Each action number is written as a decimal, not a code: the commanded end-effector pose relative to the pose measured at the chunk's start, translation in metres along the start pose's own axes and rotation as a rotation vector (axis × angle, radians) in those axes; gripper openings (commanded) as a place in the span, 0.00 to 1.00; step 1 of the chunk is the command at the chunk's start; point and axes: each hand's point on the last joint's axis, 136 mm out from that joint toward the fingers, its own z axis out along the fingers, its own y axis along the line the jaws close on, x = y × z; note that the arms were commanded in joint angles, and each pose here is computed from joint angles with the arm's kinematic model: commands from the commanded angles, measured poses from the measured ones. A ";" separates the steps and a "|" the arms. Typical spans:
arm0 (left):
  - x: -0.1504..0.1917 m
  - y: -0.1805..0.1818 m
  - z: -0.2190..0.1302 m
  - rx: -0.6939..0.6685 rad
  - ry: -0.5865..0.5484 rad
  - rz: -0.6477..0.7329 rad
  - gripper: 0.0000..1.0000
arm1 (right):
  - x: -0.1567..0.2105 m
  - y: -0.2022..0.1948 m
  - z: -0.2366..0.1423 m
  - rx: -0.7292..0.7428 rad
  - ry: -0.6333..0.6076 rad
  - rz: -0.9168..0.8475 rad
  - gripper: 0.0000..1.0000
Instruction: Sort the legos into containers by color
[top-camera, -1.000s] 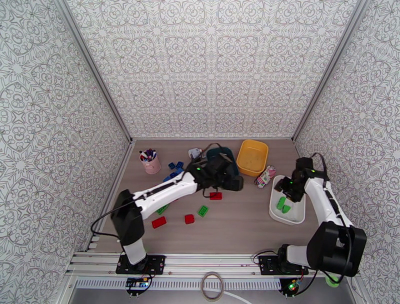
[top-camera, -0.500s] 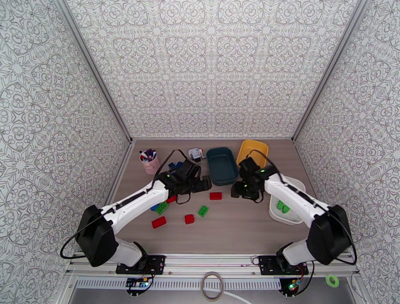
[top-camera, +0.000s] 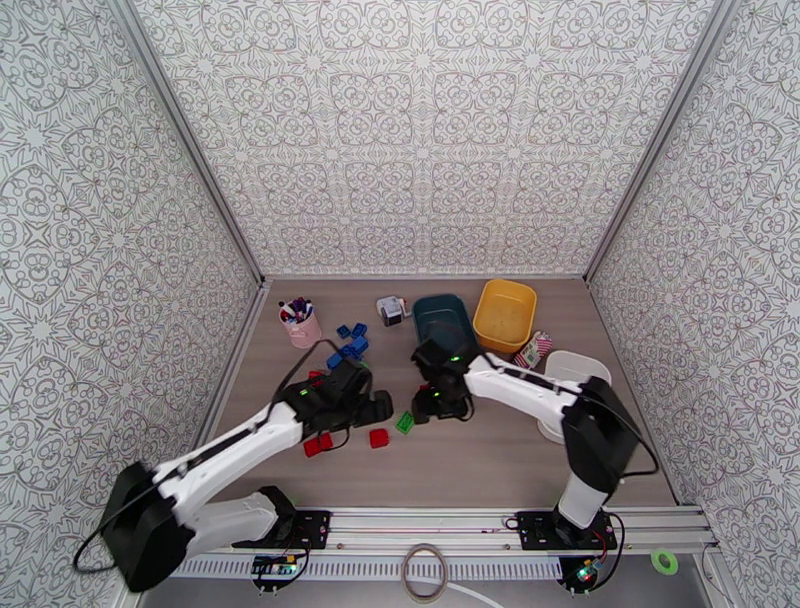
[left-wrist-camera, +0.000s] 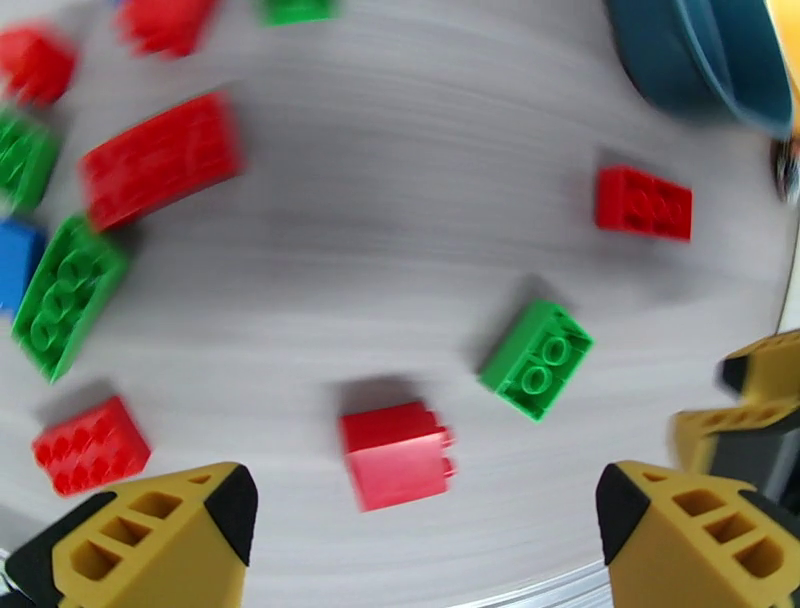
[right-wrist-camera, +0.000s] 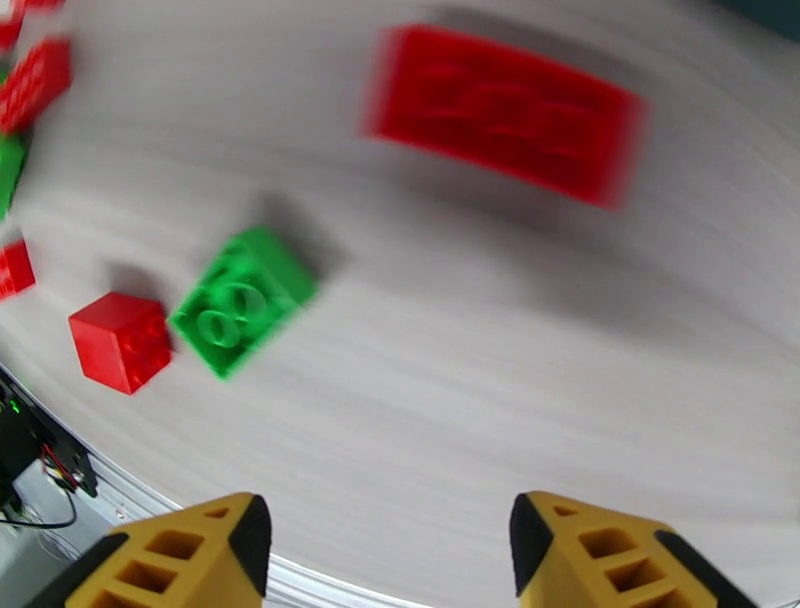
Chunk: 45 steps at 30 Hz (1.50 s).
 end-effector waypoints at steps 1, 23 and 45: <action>-0.002 0.014 -0.011 0.028 -0.040 -0.136 0.95 | 0.001 0.012 0.013 0.065 0.012 -0.101 0.71; -0.007 0.038 -0.028 0.022 -0.072 -0.222 0.95 | -0.026 0.004 0.058 0.231 0.046 -0.150 0.75; -0.013 0.006 -0.009 0.087 -0.022 -0.189 0.96 | -0.049 0.008 0.042 0.119 0.021 -0.062 0.48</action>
